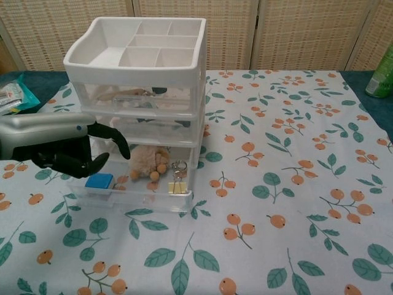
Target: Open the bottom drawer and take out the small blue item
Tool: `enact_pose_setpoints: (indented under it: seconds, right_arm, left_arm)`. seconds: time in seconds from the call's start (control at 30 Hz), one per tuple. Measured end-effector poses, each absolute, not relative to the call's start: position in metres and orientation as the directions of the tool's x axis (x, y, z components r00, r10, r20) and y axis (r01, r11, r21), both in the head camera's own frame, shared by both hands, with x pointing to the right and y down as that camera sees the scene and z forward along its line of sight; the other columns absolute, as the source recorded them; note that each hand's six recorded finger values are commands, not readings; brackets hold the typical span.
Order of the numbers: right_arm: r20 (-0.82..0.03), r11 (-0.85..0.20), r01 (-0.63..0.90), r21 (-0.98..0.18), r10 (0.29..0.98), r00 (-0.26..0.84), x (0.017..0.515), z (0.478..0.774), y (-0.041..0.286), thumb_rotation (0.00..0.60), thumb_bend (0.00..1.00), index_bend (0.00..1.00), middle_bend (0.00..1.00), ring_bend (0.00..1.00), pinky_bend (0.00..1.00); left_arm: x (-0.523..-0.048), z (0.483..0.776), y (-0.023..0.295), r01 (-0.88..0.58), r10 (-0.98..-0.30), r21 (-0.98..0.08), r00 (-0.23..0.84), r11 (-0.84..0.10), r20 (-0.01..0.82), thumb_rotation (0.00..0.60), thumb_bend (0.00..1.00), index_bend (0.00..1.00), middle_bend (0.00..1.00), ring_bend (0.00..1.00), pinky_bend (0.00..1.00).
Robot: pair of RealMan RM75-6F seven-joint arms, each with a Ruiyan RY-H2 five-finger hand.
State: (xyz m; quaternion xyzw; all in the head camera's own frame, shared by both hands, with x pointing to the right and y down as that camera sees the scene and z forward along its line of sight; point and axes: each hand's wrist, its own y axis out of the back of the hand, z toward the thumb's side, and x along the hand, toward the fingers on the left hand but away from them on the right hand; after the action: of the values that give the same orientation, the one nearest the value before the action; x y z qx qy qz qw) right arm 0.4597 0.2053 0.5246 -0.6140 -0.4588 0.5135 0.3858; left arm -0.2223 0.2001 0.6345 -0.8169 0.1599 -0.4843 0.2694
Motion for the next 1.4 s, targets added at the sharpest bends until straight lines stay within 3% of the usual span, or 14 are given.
enact_pose_setpoints:
  seconds: [0.13,0.4,0.87,1.4]
  right_arm:
    - [-0.280,-0.286,0.166,-0.944,0.958,0.056,0.459,0.525,0.204,0.600,0.21,0.18,0.29,0.28,0.36]
    - [-0.286,-0.292,0.168,-0.941,0.956,0.058,0.458,0.528,0.204,0.600,0.21,0.18,0.29,0.28,0.36]
    - [-0.290,-0.296,0.173,-0.940,0.955,0.056,0.460,0.531,0.202,0.600,0.21,0.18,0.29,0.29,0.36]
    - [-0.285,-0.290,0.174,-0.941,0.957,0.053,0.462,0.530,0.203,0.600,0.21,0.18,0.29,0.29,0.36]
  left_arm:
    - [-0.221,0.637,0.198,0.109,-0.470,-0.597,0.510,-0.795,0.720,0.083,0.70,0.31,0.98,1.00,1.00]
    - [-0.223,0.647,0.195,0.286,-0.406,-0.602,0.522,-0.745,0.751,0.017,0.71,0.27,0.98,1.00,1.00]
    - [-0.237,0.662,0.196,0.489,-0.373,-0.566,0.438,-0.664,0.817,0.008,0.71,0.28,0.98,1.00,1.00]
    - [-0.236,0.665,0.199,0.552,-0.342,-0.517,0.393,-0.655,0.853,0.009,0.71,0.30,0.98,1.00,1.00]
